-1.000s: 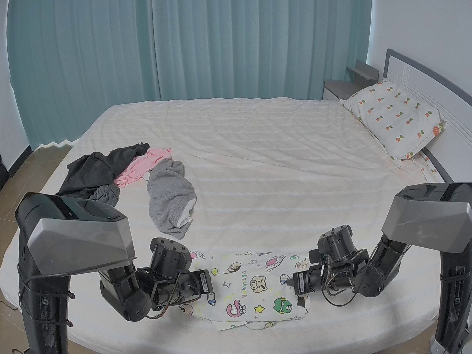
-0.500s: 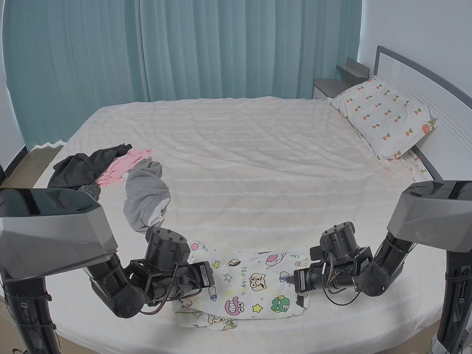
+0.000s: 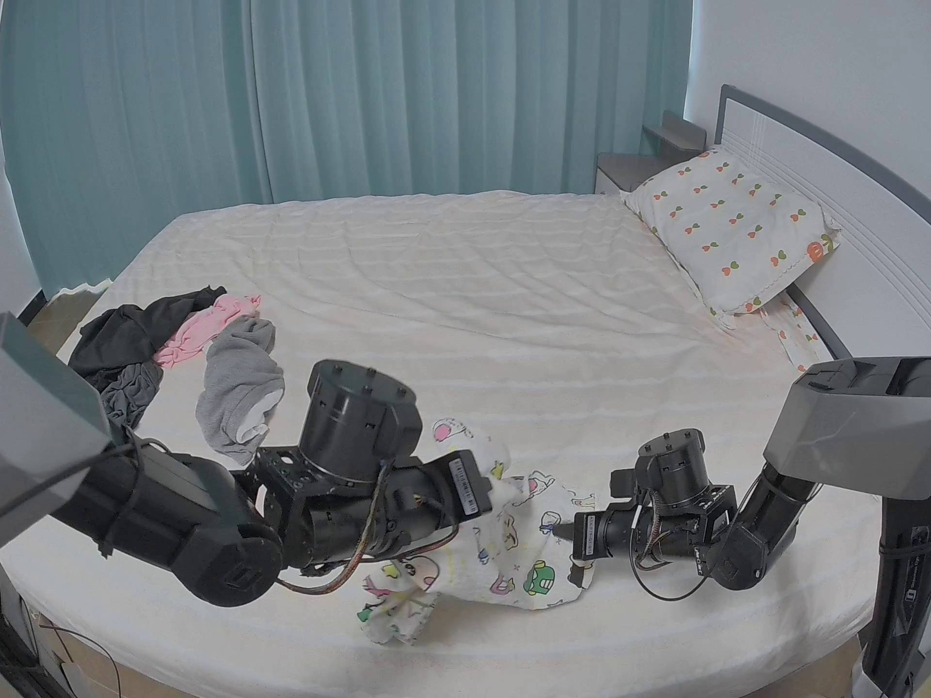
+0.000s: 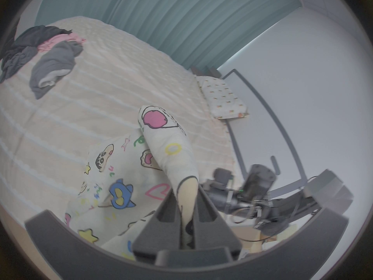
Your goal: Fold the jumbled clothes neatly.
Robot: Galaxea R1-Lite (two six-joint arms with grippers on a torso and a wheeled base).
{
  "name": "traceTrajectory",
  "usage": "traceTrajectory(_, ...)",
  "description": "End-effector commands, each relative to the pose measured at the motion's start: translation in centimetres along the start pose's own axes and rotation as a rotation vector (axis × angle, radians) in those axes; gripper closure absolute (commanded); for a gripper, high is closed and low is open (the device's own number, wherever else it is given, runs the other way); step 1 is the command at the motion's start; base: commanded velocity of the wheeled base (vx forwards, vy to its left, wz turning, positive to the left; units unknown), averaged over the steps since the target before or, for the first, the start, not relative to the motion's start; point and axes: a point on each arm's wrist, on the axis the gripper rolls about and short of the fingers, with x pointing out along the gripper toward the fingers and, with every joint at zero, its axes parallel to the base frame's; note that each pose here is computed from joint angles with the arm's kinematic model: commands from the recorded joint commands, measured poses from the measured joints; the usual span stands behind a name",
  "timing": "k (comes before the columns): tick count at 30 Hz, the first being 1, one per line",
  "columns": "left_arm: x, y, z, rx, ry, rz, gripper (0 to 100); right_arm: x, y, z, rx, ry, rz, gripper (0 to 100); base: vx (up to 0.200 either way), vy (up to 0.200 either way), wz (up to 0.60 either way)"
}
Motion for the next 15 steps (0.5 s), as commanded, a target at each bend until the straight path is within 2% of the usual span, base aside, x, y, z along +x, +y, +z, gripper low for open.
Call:
traceTrajectory(1,-1.2,-3.7,1.1,0.006,-0.044,-0.117,100,-0.3,-0.4,0.6,0.018,-0.045,0.002,100,0.0,-0.2,0.0)
traceTrajectory(4,-1.1,-4.8,1.6,-0.001,-0.066,-0.152,100,-0.8,-0.7,1.5,0.022,-0.087,0.005,100,0.0,-0.2,0.0)
traceTrajectory(9,-1.2,-5.7,2.4,-0.064,-0.131,-0.196,100,-1.7,-1.4,2.5,0.035,-0.124,-0.007,100,0.0,-0.2,0.0)
traceTrajectory(12,-1.3,-4.6,2.2,-0.073,-0.127,-0.166,100,-1.7,-1.5,2.4,0.037,-0.121,-0.01,100,0.0,-0.2,0.0)
traceTrajectory(15,-1.3,-2.0,1.2,-0.084,-0.095,-0.087,100,-1.5,-1.4,2.2,0.033,-0.114,-0.007,100,0.0,-0.2,0.0)
